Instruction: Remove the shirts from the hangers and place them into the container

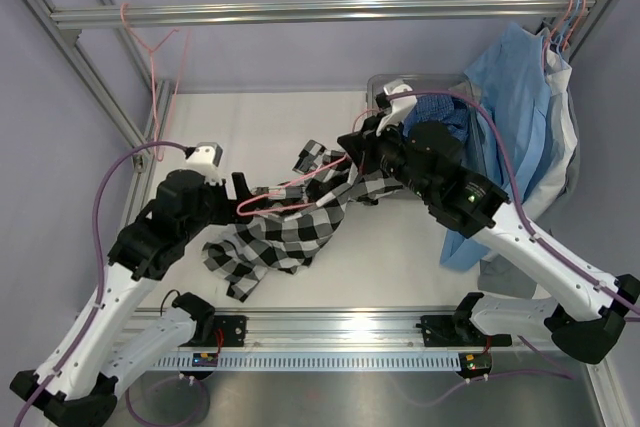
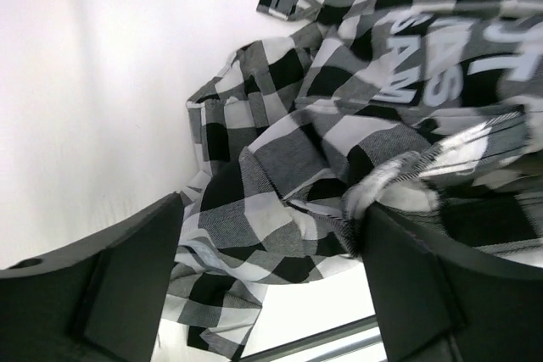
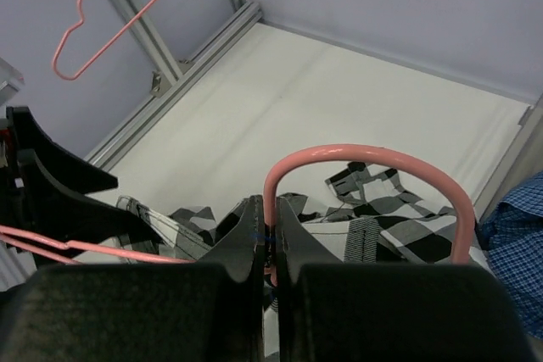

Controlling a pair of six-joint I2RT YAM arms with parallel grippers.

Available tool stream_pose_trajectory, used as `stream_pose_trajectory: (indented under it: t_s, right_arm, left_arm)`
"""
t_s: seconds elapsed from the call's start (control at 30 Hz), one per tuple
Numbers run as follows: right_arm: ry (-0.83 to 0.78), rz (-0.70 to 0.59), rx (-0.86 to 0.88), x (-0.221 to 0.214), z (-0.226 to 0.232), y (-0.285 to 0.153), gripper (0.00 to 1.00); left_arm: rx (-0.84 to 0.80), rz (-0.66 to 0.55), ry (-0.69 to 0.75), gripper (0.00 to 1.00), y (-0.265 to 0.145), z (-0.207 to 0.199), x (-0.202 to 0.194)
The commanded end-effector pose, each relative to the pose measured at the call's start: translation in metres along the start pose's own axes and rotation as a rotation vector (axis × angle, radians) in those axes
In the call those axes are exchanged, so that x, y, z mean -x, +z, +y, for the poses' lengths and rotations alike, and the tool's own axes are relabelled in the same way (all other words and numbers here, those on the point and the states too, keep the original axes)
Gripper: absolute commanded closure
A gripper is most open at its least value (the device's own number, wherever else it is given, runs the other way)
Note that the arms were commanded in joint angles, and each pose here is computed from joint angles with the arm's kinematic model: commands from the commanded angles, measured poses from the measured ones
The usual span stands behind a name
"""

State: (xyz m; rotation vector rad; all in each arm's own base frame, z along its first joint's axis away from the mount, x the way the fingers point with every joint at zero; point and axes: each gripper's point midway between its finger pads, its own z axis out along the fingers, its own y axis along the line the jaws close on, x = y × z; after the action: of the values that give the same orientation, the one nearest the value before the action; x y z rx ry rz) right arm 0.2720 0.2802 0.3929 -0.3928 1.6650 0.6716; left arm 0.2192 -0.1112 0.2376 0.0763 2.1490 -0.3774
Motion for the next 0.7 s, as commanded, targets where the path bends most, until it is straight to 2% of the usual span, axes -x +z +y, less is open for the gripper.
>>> stream_pose_trajectory:
  t_s: [0.0, 0.03, 0.13, 0.37, 0.47, 0.5, 0.6, 0.67]
  right_arm:
    - [0.002, -0.011, 0.108, -0.006, 0.018, 0.007, 1.0]
    - [0.001, 0.01, 0.129, -0.017, 0.02, 0.01, 1.0]
    - [-0.002, 0.067, 0.205, -0.042, 0.032, 0.017, 1.0]
    - [0.001, 0.163, 0.362, -0.072, 0.059, 0.03, 1.0]
    - [-0.004, 0.15, 0.353, -0.067, 0.06, 0.037, 1.0]
    - [-0.016, 0.143, 0.345, -0.065, 0.059, 0.039, 1.0]
    - [-0.063, 0.13, 0.315, -0.054, 0.055, 0.048, 1.0]
    - [-0.083, 0.121, 0.296, -0.046, 0.053, 0.054, 1.0]
  left_arm:
    - [-0.003, -0.167, 0.013, 0.09, -0.025, -0.001, 0.043]
    - [0.003, -0.189, 0.023, 0.05, -0.029, 0.0, 0.049]
    - [0.024, -0.232, 0.043, 0.02, -0.038, 0.002, 0.067]
    - [-0.071, -0.241, 0.062, 0.01, -0.042, -0.023, 0.091]
    - [-0.266, -0.209, 0.108, 0.01, -0.044, -0.058, 0.089]
    - [-0.376, -0.179, 0.134, 0.01, -0.048, -0.076, 0.082]
    - [-0.544, -0.131, 0.184, 0.04, -0.056, -0.101, 0.067]
    - [-0.589, -0.095, 0.213, 0.07, -0.057, -0.105, 0.056]
